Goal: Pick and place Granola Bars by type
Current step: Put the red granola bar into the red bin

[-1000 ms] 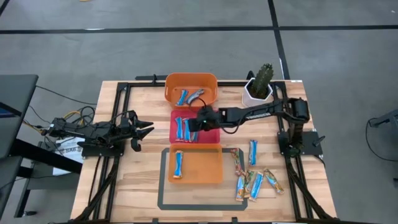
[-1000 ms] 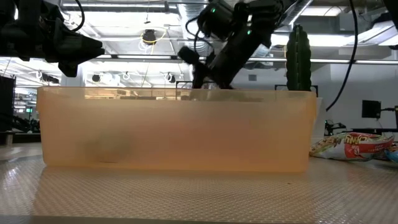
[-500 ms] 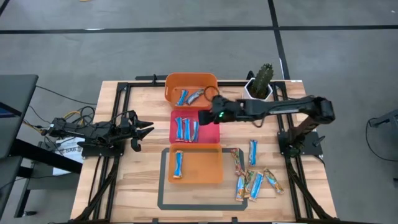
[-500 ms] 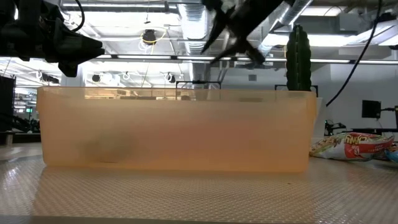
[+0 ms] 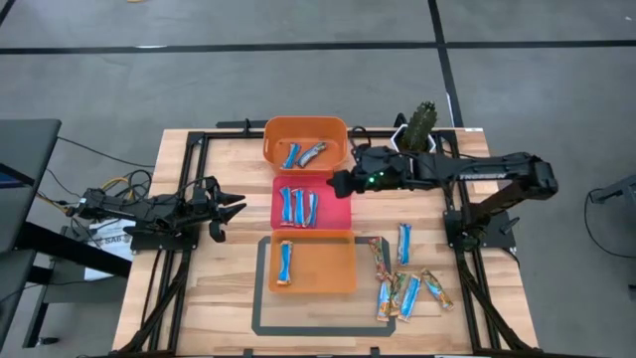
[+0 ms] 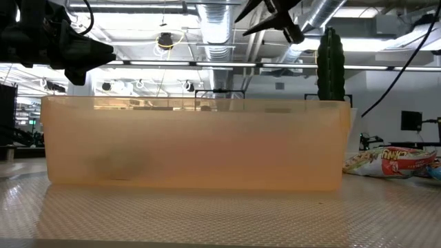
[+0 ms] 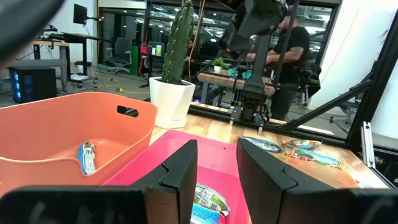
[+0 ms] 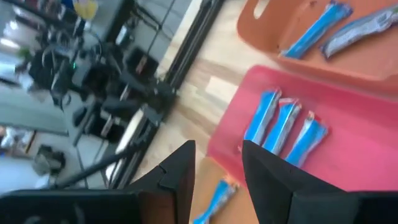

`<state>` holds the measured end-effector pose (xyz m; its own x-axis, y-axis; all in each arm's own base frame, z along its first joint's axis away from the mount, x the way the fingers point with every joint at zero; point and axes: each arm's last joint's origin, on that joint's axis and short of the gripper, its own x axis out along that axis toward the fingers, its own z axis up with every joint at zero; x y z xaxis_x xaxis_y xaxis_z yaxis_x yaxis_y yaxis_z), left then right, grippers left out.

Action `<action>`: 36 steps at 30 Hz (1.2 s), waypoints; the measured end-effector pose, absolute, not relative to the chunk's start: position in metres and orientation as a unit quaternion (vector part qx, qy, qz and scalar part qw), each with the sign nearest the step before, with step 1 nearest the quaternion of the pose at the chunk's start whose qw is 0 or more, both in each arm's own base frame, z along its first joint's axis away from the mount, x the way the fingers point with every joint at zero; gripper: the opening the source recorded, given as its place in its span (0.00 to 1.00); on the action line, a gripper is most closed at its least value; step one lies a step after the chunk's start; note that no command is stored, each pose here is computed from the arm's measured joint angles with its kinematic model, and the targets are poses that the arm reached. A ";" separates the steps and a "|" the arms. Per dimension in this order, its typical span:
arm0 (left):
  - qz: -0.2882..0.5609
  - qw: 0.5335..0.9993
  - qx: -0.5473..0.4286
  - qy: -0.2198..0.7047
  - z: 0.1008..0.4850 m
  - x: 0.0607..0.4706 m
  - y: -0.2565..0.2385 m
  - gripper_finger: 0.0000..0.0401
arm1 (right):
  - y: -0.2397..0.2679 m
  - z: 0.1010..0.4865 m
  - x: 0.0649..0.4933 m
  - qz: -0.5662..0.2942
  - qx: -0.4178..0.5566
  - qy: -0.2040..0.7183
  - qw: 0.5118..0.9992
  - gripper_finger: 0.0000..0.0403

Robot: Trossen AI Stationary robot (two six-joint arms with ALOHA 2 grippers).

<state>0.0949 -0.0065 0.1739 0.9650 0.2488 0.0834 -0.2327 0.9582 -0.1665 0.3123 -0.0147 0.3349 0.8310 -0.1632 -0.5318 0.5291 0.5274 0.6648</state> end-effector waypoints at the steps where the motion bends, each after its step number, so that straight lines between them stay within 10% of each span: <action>1: 0.122 0.988 -0.078 -0.052 0.174 0.095 -0.006 0.26 | -0.013 0.335 0.312 -0.199 0.440 0.213 0.850 0.31; 36: 0.121 0.988 -0.078 -0.052 0.174 0.095 -0.007 0.26 | 0.034 0.203 0.157 -0.181 0.529 0.339 0.757 0.31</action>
